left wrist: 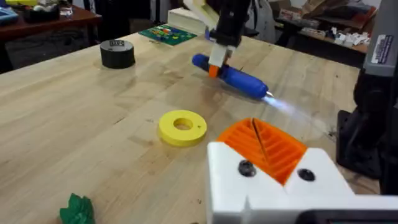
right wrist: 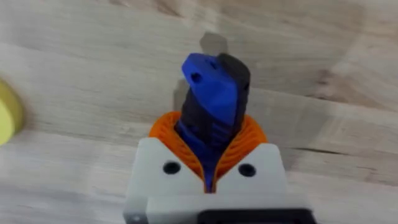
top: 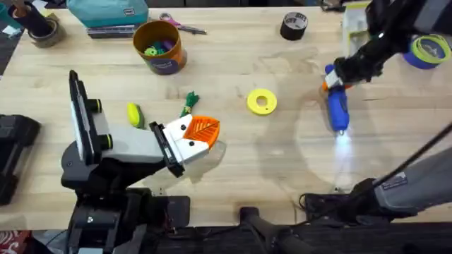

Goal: Pick up the gripper from the table and insert it into the empty holder that is missing its gripper. Then pick up a screw, insert it into the mounting hole, and use the screwdriver to tighten it. Finally, clean up the table by picking up the vegetable and placing it into the bucket.

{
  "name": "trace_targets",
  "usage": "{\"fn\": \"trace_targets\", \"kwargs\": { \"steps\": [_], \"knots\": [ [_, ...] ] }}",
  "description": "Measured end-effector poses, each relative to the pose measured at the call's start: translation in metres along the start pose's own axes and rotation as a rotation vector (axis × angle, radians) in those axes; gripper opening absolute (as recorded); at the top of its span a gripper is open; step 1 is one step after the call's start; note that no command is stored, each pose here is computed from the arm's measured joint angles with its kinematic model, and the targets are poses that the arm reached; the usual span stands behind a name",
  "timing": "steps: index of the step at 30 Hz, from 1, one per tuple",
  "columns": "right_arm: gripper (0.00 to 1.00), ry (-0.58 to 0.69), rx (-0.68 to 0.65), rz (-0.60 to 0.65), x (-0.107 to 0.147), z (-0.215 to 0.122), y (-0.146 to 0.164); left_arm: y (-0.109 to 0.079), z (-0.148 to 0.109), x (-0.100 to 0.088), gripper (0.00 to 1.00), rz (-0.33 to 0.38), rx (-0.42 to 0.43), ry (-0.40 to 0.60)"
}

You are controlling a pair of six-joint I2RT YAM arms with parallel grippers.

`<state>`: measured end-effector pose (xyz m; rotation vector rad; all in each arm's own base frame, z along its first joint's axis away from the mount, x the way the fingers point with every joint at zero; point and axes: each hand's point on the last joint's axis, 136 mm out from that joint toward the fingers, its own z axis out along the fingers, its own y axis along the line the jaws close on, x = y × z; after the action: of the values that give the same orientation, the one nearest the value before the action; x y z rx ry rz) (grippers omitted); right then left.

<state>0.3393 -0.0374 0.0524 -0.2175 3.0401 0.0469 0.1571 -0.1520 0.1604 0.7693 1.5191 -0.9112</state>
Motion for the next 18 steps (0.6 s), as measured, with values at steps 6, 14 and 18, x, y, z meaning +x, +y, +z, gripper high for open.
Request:
{"fn": "trace_targets", "kwargs": {
  "steps": [6, 14, 18],
  "knots": [
    [0.025, -0.265, 0.026, -0.006, -0.043, -0.081, 0.001, 0.000, 0.000, 0.000, 0.004, 0.000, 0.000, 0.000],
    [0.025, -0.691, 0.085, -0.077, -0.089, -0.215, 0.026, 0.000, 0.000, 0.000, 0.004, 0.000, 0.000, 0.000],
    [0.025, -0.907, 0.088, -0.146, -0.104, -0.273, 0.055, 0.000, 0.000, 0.000, 0.004, 0.000, 0.000, 0.000]
  ]
}}
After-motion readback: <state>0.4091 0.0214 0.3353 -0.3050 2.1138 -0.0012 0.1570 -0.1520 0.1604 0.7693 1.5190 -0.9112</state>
